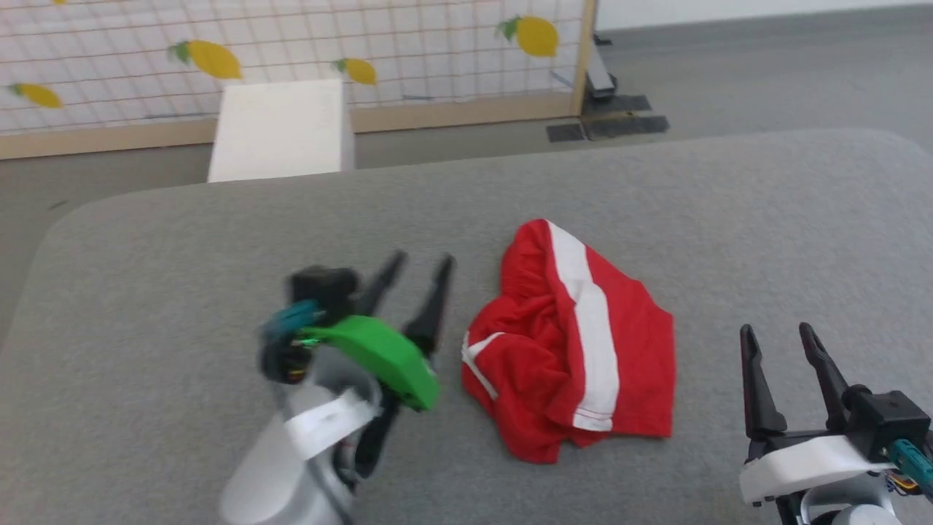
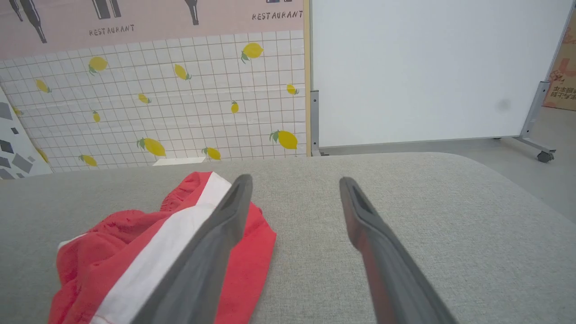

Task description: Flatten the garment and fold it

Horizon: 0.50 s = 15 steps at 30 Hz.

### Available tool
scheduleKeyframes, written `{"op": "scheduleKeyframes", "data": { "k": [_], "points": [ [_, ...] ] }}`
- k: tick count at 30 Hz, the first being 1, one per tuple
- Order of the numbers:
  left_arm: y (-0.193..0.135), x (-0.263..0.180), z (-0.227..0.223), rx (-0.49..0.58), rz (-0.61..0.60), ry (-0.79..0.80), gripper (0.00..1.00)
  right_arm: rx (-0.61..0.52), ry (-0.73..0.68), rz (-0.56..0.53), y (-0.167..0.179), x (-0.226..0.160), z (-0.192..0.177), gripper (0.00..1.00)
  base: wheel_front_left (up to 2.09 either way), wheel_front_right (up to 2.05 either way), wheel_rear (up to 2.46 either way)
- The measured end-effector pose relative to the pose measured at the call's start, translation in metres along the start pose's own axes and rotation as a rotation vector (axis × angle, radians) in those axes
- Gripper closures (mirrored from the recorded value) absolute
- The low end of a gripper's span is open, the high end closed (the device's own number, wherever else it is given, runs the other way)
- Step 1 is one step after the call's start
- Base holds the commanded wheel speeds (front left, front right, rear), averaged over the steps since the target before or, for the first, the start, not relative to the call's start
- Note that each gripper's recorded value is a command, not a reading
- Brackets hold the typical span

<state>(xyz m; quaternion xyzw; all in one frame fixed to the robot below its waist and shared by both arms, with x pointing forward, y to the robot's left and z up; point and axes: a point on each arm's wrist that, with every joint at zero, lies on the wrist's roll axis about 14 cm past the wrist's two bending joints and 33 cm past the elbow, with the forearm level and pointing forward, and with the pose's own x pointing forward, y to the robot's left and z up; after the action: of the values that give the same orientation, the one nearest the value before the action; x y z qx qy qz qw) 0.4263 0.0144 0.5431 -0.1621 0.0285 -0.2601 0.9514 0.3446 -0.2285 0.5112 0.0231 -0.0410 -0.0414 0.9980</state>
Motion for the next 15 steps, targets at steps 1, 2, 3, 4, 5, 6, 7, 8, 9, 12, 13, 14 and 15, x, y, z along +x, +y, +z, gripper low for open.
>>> {"op": "scheduleKeyframes", "data": {
  "k": [1, 2, 3, 4, 5, 6, 7, 8, 9, 12, 13, 14, 15],
  "points": [
    [0.008, -0.005, 0.012, 0.005, 0.023, -0.059, 0.0, 0.001, -0.004, 0.008, 0.003, 0.001, 0.001, 0.0, 0.0, 0.0, 0.0],
    [0.017, -0.012, 0.025, 0.018, 0.05, -0.127, 0.0, 0.002, -0.009, 0.018, 0.006, 0.003, 0.002, 0.0, 0.0, 0.0, 0.0],
    [0.027, -0.019, 0.035, 0.036, 0.078, -0.179, 0.0, 0.003, -0.014, 0.029, 0.009, 0.004, 0.004, 0.0, 0.0, 0.0, 0.0],
    [0.035, -0.027, 0.042, 0.056, 0.106, -0.214, 0.0, 0.005, -0.02, 0.041, 0.013, 0.006, 0.006, 0.0, 0.0, 0.0, 0.0],
    [0.043, -0.033, 0.046, 0.076, 0.13, -0.231, 0.0, 0.005, -0.026, 0.051, 0.016, 0.008, 0.007, 0.0, 0.0, 0.0, 0.0],
    [0.052, -0.042, 0.049, 0.094, 0.163, -0.247, 0.0, 0.006, -0.032, 0.062, 0.02, 0.01, 0.009, 0.0, 0.0, 0.0, 0.0],
    [0.061, -0.05, 0.051, 0.1, 0.195, -0.258, 0.0, 0.007, -0.037, 0.074, 0.024, 0.011, 0.011, 0.0, 0.0, 0.0, 0.0],
    [0.068, -0.057, 0.052, 0.109, 0.22, -0.261, 0.0, 0.008, -0.041, 0.083, 0.027, 0.012, 0.012, 0.0, 0.0, 0.0, 0.0],
    [0.076, -0.065, 0.053, 0.127, 0.253, -0.266, 0.0, 0.008, -0.045, 0.093, 0.03, 0.014, 0.013, 0.0, 0.0, 0.0, 0.0],
    [0.096, -0.09, 0.068, 0.194, 0.356, -0.314, 0.0, 0.005, -0.048, 0.122, 0.04, 0.018, 0.015, 0.0, 0.0, 0.0, 0.0],
    [0.101, -0.098, 0.07, 0.223, 0.385, -0.32, 0.0, 0.004, -0.048, 0.13, 0.043, 0.019, 0.015, 0.0, 0.0, 0.0, 0.0],
    [0.105, -0.106, 0.07, 0.241, 0.414, -0.321, 0.0, 0.004, -0.047, 0.137, 0.045, 0.019, 0.015, 0.0, 0.0, 0.0, 0.0],
    [0.108, -0.111, 0.067, 0.252, 0.432, -0.314, 0.0, 0.004, -0.046, 0.141, 0.047, 0.02, 0.015, 0.0, 0.0, 0.0, 0.0]
  ]
}}
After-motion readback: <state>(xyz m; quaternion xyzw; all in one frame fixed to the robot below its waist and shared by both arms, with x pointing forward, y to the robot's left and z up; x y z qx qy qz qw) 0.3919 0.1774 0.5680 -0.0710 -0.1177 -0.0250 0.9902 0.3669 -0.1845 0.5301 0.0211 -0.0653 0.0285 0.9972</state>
